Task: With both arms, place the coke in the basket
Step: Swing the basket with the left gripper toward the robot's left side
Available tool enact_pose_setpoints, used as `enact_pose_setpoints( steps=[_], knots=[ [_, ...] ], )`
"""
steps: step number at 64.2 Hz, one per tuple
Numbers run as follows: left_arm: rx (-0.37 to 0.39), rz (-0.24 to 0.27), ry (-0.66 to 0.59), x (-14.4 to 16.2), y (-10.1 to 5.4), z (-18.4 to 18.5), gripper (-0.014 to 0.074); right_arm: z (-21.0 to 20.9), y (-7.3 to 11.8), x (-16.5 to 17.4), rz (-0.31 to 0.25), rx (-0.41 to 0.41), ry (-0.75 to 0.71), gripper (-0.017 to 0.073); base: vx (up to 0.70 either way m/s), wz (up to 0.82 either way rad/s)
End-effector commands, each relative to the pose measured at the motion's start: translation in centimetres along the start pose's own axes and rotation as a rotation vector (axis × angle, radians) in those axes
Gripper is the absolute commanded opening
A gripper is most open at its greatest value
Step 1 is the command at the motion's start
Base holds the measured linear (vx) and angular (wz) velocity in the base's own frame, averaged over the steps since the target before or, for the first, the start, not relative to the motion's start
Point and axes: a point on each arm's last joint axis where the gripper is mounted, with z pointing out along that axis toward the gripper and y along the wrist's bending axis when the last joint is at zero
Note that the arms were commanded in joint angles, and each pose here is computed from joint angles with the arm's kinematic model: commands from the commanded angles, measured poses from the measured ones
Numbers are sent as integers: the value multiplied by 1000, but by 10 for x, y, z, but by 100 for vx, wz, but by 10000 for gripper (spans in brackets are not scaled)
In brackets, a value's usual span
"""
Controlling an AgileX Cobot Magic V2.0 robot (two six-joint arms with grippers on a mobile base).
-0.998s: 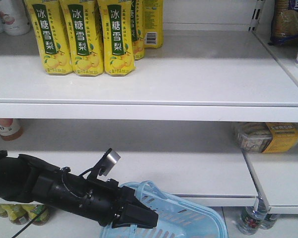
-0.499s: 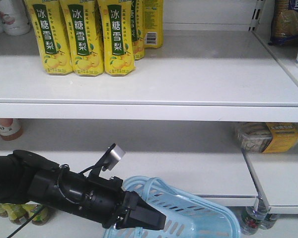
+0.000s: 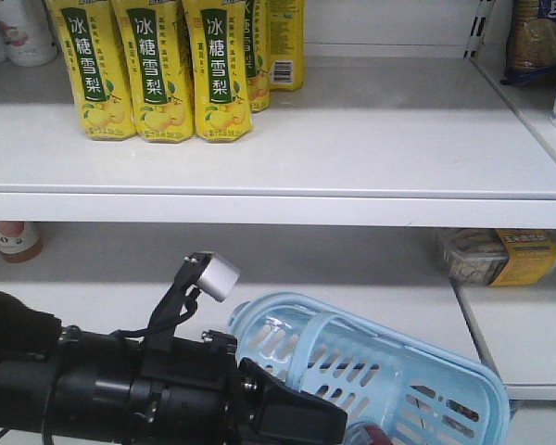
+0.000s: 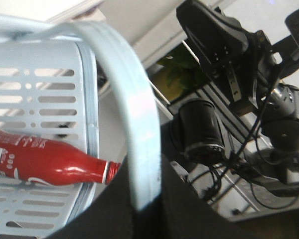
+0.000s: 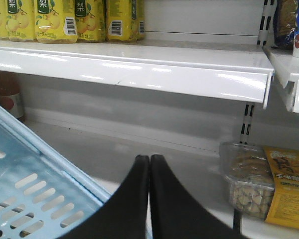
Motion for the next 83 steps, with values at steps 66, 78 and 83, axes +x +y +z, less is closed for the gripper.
enact_pose_setpoints(
  steps=[66, 78, 83],
  knots=[
    [-432, 200, -483, 64, -2, -112, -6, -1, 1, -15, -12, -13, -87, -10, 0, 0],
    [-551, 296, -599, 83, 8, -136, -6, -1, 1, -15, -12, -13, -87, -10, 0, 0],
    [-596, 296, -659, 88, 13, -144, -6, -1, 1, -15, -12, -13, -87, -10, 0, 0]
  ],
)
